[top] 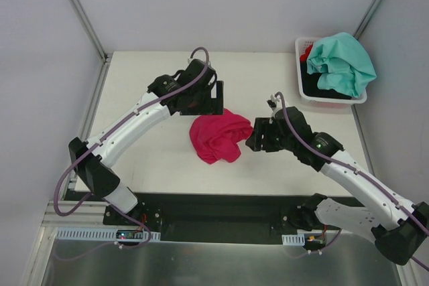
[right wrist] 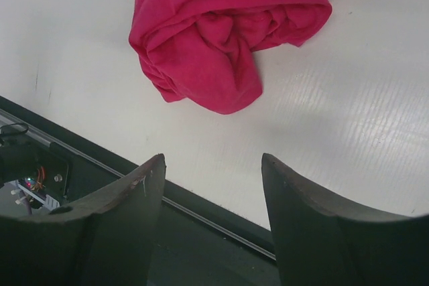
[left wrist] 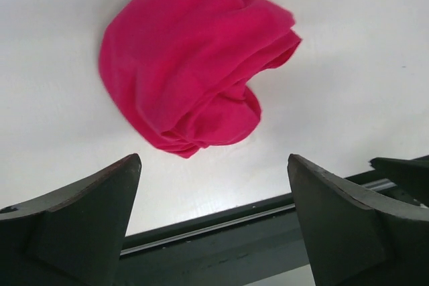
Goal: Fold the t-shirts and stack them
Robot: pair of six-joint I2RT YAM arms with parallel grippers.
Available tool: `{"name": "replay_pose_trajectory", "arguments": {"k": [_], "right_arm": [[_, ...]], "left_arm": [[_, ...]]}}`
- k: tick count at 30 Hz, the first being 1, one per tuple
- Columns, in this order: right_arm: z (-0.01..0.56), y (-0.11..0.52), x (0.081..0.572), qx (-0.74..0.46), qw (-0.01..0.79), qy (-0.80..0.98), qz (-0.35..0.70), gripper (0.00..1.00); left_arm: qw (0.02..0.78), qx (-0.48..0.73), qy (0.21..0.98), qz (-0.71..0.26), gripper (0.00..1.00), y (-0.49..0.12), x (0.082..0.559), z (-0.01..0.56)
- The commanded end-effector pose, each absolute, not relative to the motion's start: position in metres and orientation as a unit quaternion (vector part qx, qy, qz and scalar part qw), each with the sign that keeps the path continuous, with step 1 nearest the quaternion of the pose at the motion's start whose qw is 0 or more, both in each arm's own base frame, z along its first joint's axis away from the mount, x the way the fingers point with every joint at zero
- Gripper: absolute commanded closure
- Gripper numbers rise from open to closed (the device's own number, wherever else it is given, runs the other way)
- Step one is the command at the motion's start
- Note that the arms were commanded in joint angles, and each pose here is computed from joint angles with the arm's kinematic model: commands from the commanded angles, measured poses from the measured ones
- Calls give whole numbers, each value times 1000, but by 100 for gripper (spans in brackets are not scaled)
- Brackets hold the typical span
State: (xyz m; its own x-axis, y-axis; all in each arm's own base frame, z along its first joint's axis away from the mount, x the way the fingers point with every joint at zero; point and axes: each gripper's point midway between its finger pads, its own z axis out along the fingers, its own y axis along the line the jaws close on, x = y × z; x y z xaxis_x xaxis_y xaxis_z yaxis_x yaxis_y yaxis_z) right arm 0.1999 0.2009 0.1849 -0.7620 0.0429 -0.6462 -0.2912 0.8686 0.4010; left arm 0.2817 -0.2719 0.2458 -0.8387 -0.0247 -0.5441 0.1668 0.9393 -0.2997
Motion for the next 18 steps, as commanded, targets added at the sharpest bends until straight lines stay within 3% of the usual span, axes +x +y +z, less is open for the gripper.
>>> {"name": "replay_pose_trajectory", "arguments": {"k": [1, 18], "right_arm": [[207, 215, 209, -80, 360, 893, 259, 38], [183, 235, 227, -92, 350, 897, 254, 41]], "left_arm": [[328, 8, 936, -125, 7, -235, 279, 251], [285, -45, 955, -66, 8, -176, 258, 179]]}}
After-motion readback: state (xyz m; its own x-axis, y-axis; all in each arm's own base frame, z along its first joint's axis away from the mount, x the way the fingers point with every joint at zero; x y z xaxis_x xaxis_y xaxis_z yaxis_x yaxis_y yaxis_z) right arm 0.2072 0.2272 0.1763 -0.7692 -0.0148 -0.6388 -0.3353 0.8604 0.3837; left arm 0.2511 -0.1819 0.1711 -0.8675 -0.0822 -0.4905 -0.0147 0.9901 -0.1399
